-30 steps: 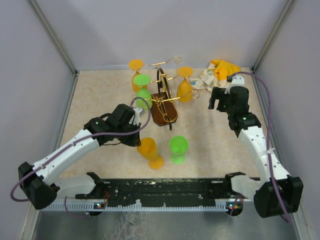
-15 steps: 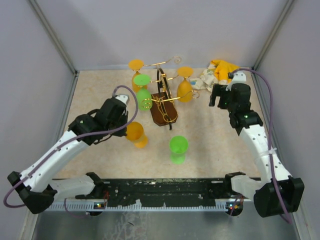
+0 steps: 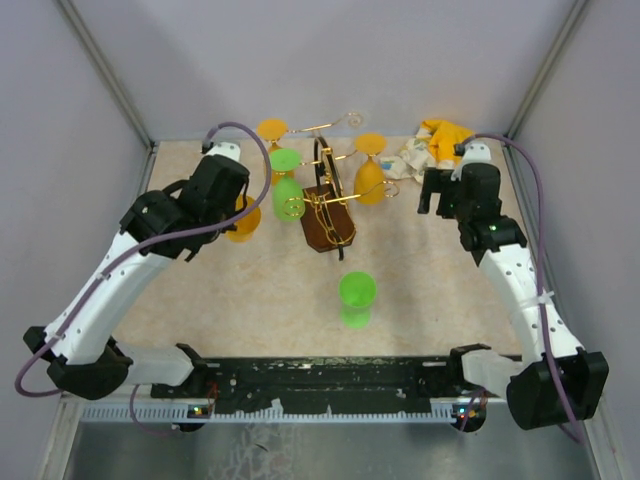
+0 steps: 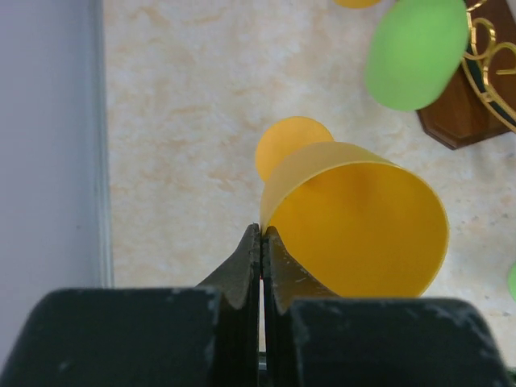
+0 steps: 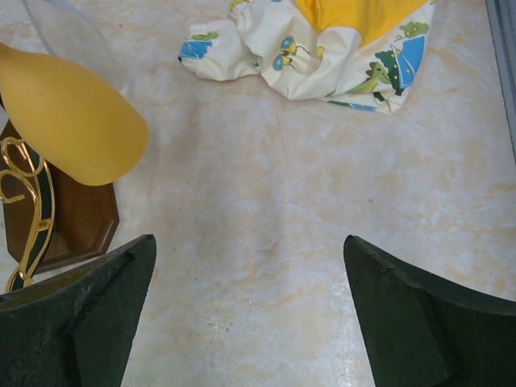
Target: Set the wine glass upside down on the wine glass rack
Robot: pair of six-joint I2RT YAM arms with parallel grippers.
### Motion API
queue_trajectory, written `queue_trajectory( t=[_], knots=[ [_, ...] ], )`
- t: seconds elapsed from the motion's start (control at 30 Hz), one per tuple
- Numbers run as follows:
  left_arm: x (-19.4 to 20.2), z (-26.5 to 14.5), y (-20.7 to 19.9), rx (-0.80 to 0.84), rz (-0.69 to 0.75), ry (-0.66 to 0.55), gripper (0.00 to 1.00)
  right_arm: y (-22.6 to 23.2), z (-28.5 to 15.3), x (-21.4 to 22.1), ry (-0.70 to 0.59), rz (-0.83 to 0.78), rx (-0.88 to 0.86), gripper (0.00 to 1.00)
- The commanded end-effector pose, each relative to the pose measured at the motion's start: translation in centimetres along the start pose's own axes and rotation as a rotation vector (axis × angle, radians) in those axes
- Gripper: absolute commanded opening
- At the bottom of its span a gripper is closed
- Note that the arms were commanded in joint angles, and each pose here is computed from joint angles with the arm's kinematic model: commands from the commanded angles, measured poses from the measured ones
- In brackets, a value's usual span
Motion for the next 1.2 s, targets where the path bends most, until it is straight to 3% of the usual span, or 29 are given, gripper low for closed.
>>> queue_trajectory(
  t=[0.0,0.2,0.4,0.6,0.83,1.07,1.17],
  knots=[
    [-2.2,-1.3,2.7,-0.137,0.09,-0.067,0.0,0.0,-0.7,-2.4,-0.071,-0.007,-0.003,0.99],
    [-9.5,-3.8,2.9,-0.111,0.111,-0.351,0.0,-0.8,-2.0,-3.7,-0.131,0.014,0.034,0.99],
    [-16.6,-5.3,2.2,-0.174,0.267,-0.718,0.0,-0.3,-2.2,-4.0,-0.102,0.025,-0.001,0.99],
    [-21.8,-8.7,-1.1,0.004,0.263,-1.075,0.0,1.1,-3.6,-5.8,-0.159,0.085,-0.094,0.99],
    [-21.8,-10.0,-5.9,0.26,0.258,-1.387,0.0,6.0,-8.5,-11.2,-0.384,0.254,-0.474,0.99],
    [-20.6,-8.7,-9.3,0.437,0.165,-1.481,0.0,8.7,-13.4,-18.4,-0.623,0.392,-0.783,0.92],
    [-19.6,-8.3,-10.1,0.516,0.109,-1.496,0.0,9.7,-14.6,-20.8,-0.704,0.442,-0.899,0.82]
  ],
)
Point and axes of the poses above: each gripper's point midway between its finger pads, its own z axis out along the fingers, its own y axis along the line the jaws close on, x = y × z, the point moved 3 cm from there along -z, back along the fingers, and after that the axes turned 10 degrees about -z, right-handed, at the moved point
